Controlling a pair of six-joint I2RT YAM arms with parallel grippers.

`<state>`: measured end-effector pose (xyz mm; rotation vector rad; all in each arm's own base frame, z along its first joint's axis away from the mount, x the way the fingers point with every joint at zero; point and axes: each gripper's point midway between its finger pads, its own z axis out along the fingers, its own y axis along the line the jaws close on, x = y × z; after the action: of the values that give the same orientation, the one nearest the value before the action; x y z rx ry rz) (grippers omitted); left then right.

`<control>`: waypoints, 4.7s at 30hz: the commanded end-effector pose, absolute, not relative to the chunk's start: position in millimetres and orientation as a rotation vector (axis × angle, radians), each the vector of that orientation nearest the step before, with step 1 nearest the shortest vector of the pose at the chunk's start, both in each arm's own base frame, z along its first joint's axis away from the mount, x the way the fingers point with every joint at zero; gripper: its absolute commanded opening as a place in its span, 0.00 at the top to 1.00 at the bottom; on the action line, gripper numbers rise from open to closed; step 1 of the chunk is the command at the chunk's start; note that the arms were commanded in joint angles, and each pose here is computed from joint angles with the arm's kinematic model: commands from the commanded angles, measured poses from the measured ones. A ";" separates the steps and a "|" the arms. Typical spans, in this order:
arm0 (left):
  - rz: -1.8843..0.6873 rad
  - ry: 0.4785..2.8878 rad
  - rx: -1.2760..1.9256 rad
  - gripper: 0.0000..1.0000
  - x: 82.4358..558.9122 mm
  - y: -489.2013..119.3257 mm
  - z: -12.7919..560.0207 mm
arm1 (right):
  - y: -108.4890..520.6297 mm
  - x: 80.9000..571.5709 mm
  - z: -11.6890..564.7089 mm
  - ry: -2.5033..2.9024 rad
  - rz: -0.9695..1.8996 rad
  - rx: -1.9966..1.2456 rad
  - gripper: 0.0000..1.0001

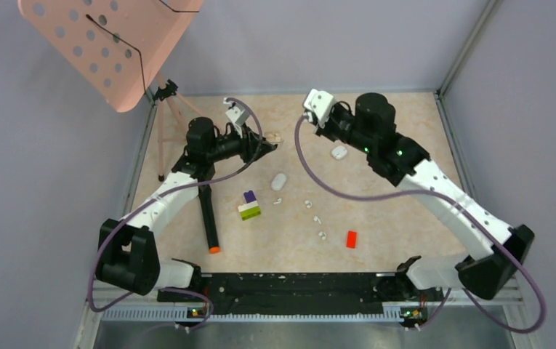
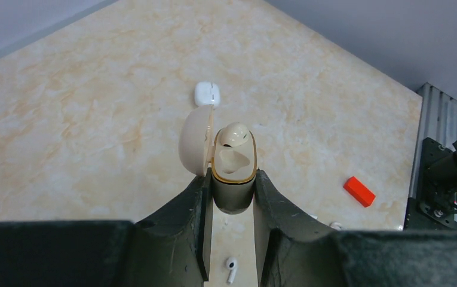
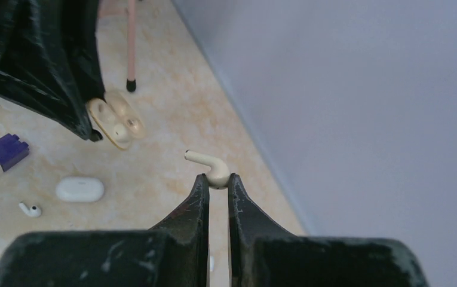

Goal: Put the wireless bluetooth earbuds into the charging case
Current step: Place the earbud in the charging case, then close the charging case, then place the charging case at the center of the board.

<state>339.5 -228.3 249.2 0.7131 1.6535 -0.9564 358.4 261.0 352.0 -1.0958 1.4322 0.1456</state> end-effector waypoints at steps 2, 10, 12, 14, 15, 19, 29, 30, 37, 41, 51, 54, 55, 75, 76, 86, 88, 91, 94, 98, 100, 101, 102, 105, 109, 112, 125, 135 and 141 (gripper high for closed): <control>-1.088 1.396 0.794 1.00 329.8 -257.5 315.3 | 274.8 318.1 375.7 1.171 0.021 -1.265 1.00; -1.187 1.245 0.948 1.00 289.7 -273.3 331.8 | 300.9 285.4 373.7 1.054 -0.024 -1.409 1.00; -1.192 1.235 0.960 1.00 284.0 -274.7 333.1 | 305.7 281.4 371.8 1.030 -0.036 -1.429 1.00; -1.191 1.226 0.968 1.00 279.5 -276.1 333.9 | 310.0 278.5 372.5 1.017 -0.039 -1.436 1.00; -1.188 1.220 0.972 1.00 277.7 -276.2 334.8 | 311.8 277.6 372.8 1.012 -0.040 -1.439 1.00; -1.183 1.203 0.985 1.00 272.2 -276.3 337.6 | 314.3 277.1 369.9 1.012 -0.055 -1.451 1.00; -1.184 1.182 0.999 1.00 265.6 -276.1 342.2 | 318.7 274.1 364.0 0.986 -0.099 -1.495 1.00; -1.183 1.181 1.000 1.00 265.6 -276.1 342.4 | 319.5 273.7 363.2 0.985 -0.098 -1.498 1.00; -1.182 1.179 1.000 1.00 264.9 -276.3 342.6 | 325.5 266.7 357.3 0.946 -0.107 -1.539 1.00; -1.179 1.188 0.991 1.00 266.6 -276.3 340.9 | 327.8 261.8 355.3 0.910 -0.108 -1.570 1.00; -1.158 1.190 1.029 1.00 267.9 -276.8 326.8 | 322.6 234.0 360.4 0.792 -0.021 -1.647 0.55; -1.155 1.184 1.039 1.00 267.2 -276.6 323.1 | 317.2 230.4 376.5 0.833 0.014 -1.613 0.49; -1.156 1.184 1.042 1.00 266.9 -277.0 321.6 | 313.9 230.0 381.9 0.852 0.022 -1.598 0.47; -1.000 1.087 1.287 1.00 262.5 -278.7 299.2 | 295.7 256.3 314.5 1.517 0.605 -1.544 0.13; -0.996 1.090 1.288 1.00 263.5 -279.4 298.8 | 300.4 256.6 312.6 1.505 0.628 -1.552 0.14; -1.007 1.252 1.139 1.00 299.7 -288.4 296.1 | 309.9 247.0 321.1 1.390 0.691 -1.594 0.19; -1.027 1.359 0.977 1.00 321.3 -287.2 298.0 | 304.1 246.1 324.6 1.405 0.667 -1.573 0.20; -1.118 1.406 0.858 1.00 334.2 -290.4 301.2 | 285.4 258.4 322.6 1.494 0.537 -1.488 0.20; -1.154 1.462 0.861 1.00 338.0 -295.5 281.6 | 249.0 288.5 321.0 1.609 0.404 -1.267 0.16; -1.216 1.687 0.824 1.00 348.4 -302.3 215.8 | 194.4 325.9 294.9 1.770 0.383 -0.988 0.15; -1.275 1.818 0.726 1.00 358.6 -307.2 190.7 | 172.3 340.5 254.2 1.909 0.331 -0.938 0.19; -1.307 1.892 0.654 1.00 363.4 -309.8 180.3 | 163.7 344.9 233.4 1.978 0.317 -0.922 0.21; -1.311 1.937 0.606 1.00 368.9 -311.5 171.4 | 158.6 348.2 216.5 2.028 0.324 -0.913 0.23; -1.298 2.012 0.549 0.97 379.9 -319.4 150.9 | 142.7 364.9 178.8 2.146 0.346 -0.837 0.28; -1.291 2.143 0.484 0.89 384.5 -328.8 114.7 | 133.5 388.4 144.4 2.221 0.324 -0.883 0.39; -1.267 2.218 0.447 0.88 384.0 -331.7 87.6 | 130.3 403.6 127.4 2.218 0.286 -0.962 0.42; -1.113 2.272 0.461 0.44 400.0 -330.3 69.4 | 140.8 439.8 94.6 1.783 0.247 -1.589 0.35; -1.140 2.165 0.561 0.31 400.5 -297.2 132.3 | 152.8 454.7 80.4 1.571 0.381 -1.911 0.32; -1.089 2.076 0.644 0.31 402.2 -281.0 169.8 | 138.5 433.2 54.7 1.554 0.454 -2.118 0.35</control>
<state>399.4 -284.4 111.2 0.5221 2.2350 -1.1104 463.0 145.8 65.1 -1.9497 1.6190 0.3337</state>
